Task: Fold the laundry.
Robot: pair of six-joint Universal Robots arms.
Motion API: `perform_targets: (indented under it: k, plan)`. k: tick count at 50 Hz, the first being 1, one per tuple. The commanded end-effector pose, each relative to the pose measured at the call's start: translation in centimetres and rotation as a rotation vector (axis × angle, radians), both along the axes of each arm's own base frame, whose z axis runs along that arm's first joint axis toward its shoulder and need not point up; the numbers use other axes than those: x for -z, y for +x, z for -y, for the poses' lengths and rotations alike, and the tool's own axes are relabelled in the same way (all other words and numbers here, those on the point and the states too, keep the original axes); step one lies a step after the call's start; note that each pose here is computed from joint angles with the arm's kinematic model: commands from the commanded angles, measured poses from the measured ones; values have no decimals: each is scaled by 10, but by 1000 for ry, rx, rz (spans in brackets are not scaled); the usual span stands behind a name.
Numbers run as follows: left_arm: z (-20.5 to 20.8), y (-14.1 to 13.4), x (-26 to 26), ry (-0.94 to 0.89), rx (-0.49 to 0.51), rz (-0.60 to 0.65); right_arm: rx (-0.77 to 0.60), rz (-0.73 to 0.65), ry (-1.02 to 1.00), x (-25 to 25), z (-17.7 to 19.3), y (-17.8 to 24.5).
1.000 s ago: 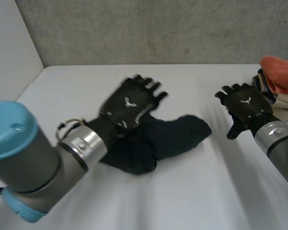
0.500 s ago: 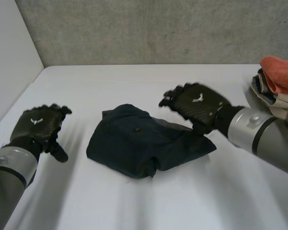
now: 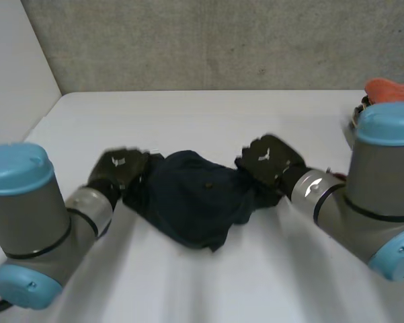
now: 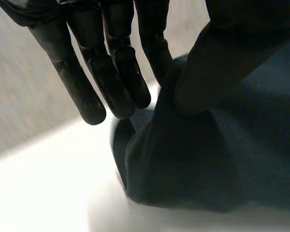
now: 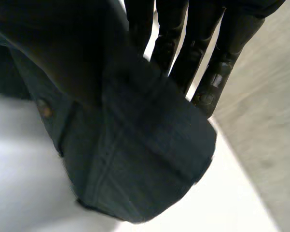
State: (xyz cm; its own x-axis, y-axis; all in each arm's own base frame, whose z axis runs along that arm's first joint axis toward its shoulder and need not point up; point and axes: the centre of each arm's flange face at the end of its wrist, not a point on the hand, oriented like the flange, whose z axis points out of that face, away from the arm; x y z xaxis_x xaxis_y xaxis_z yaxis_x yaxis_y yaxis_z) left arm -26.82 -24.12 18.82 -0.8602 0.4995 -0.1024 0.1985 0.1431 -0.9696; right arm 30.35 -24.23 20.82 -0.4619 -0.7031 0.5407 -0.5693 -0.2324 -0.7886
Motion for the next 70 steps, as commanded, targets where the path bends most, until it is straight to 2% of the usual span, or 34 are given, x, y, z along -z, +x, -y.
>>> perform_targets:
  k: [1,2,6,12,17,20,23,27,30,33,38,45,50,55,62,65,66,68,69,70]
  plan:
    - [-12,1,-120,-371,-17,-183,13,121,-217,-85,-16,-11]
    - [-13,1,-139,-440,-13,-220,13,128,-231,-90,-17,-12]
    - [-10,-4,-157,-505,19,-249,16,145,-268,-106,-25,-17]
    - [1,-20,-139,-437,72,-217,11,121,-226,-107,-44,-26]
    - [8,-26,-113,-348,77,-168,-39,-54,50,-67,-80,-38]
    - [5,-26,-109,-336,82,-152,-55,-161,115,-62,-86,-45]
    - [-1,-31,-105,-335,103,-131,-45,-128,60,-75,-74,-40]
    - [-14,-36,-101,-344,137,-92,91,86,-7,-108,-29,-39]
    - [-21,-37,-96,-333,152,-67,155,170,0,-116,2,-44]
    - [-32,-36,-89,-307,170,-33,183,193,32,-111,22,-45]
    - [-49,-31,-81,-283,194,-2,166,202,139,-82,50,-27]
    - [-59,-28,-70,-252,201,16,80,265,377,-32,64,6]
    - [-58,-28,-69,-248,203,18,29,302,561,14,68,24]
    - [-55,-31,-69,-254,206,16,-34,305,634,44,63,47]
    - [-35,-43,-71,-313,209,66,-39,368,512,45,88,64]
    - [-15,-53,-86,-430,198,105,-7,475,336,11,109,68]
    - [-9,-56,-93,-471,194,116,9,546,220,-18,118,67]
    - [11,-65,-119,-629,162,148,16,621,89,-53,123,64]
    - [17,-68,-129,-687,148,161,20,691,-40,-86,126,61]
    - [29,-72,-153,-809,113,176,11,726,-102,-104,125,59]
